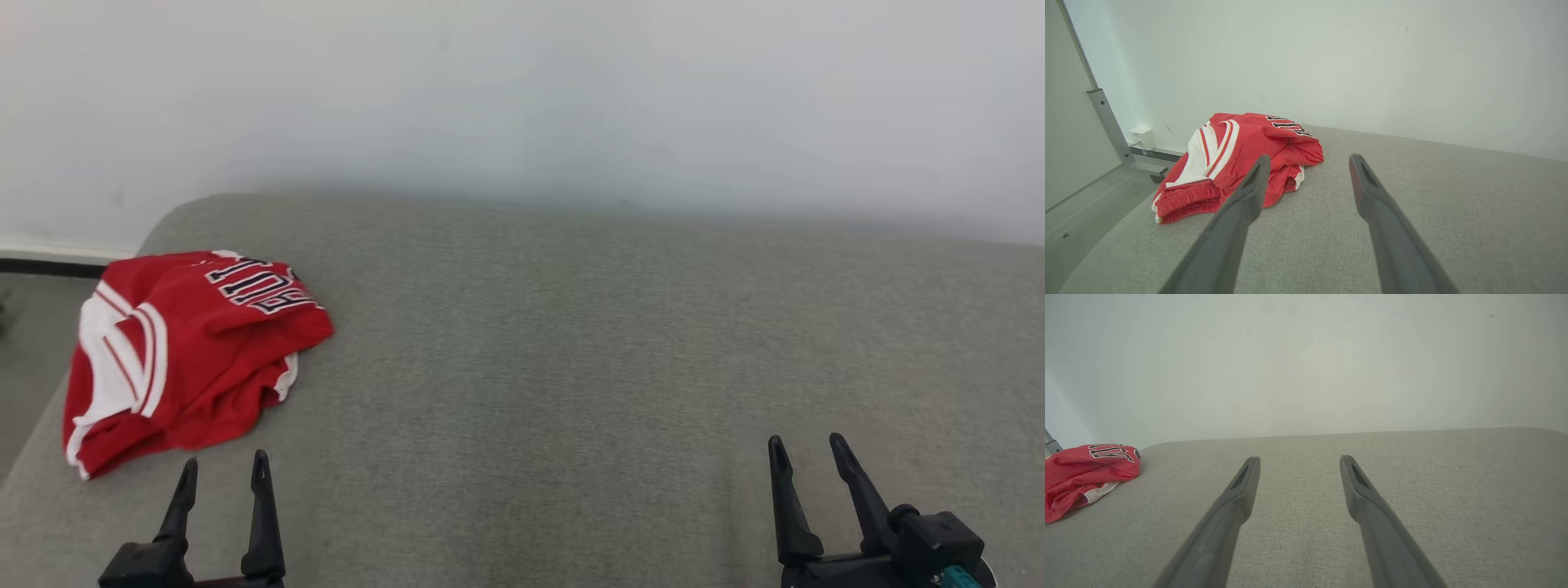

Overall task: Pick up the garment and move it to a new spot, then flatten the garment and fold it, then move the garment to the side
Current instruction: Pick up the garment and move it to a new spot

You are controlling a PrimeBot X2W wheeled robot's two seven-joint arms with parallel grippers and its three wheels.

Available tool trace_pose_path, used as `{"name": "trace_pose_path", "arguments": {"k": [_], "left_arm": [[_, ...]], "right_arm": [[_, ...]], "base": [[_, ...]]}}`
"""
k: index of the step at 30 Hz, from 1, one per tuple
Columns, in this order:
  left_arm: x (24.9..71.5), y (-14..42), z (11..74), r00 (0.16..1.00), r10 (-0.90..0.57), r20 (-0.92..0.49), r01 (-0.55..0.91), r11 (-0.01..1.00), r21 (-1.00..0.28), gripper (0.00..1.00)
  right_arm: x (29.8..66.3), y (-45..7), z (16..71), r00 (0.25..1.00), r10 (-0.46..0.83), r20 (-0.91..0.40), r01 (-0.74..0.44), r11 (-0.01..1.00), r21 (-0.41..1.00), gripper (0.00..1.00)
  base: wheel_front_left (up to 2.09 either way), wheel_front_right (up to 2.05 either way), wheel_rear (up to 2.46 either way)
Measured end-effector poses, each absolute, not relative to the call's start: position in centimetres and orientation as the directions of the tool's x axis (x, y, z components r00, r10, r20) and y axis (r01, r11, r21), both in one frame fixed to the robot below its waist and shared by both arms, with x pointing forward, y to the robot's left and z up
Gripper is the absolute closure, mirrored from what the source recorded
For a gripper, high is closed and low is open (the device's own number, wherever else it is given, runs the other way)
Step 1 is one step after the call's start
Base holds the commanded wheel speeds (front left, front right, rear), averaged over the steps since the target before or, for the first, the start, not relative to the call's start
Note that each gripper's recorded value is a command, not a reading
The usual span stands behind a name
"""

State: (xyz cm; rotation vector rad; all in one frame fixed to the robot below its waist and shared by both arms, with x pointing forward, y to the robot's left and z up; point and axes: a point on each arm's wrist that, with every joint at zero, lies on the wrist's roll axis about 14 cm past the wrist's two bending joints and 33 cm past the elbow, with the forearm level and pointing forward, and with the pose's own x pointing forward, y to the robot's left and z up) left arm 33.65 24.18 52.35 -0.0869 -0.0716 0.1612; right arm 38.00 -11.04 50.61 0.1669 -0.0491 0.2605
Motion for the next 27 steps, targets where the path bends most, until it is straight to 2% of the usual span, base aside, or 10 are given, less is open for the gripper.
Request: {"name": "trace_pose_path", "arguments": {"k": [27], "left_arm": [[24.3, 32.8, 52.3, 0.867, 0.493, 0.072, -0.486, 0.869, -0.092, 0.00]], "right_arm": [[39.4, 0.7, 49.8, 0.830, 0.556, 0.045, -0.555, 0.815, 0.167, 0.00]], "base": [[0.00, 0.00, 0.00]]}}
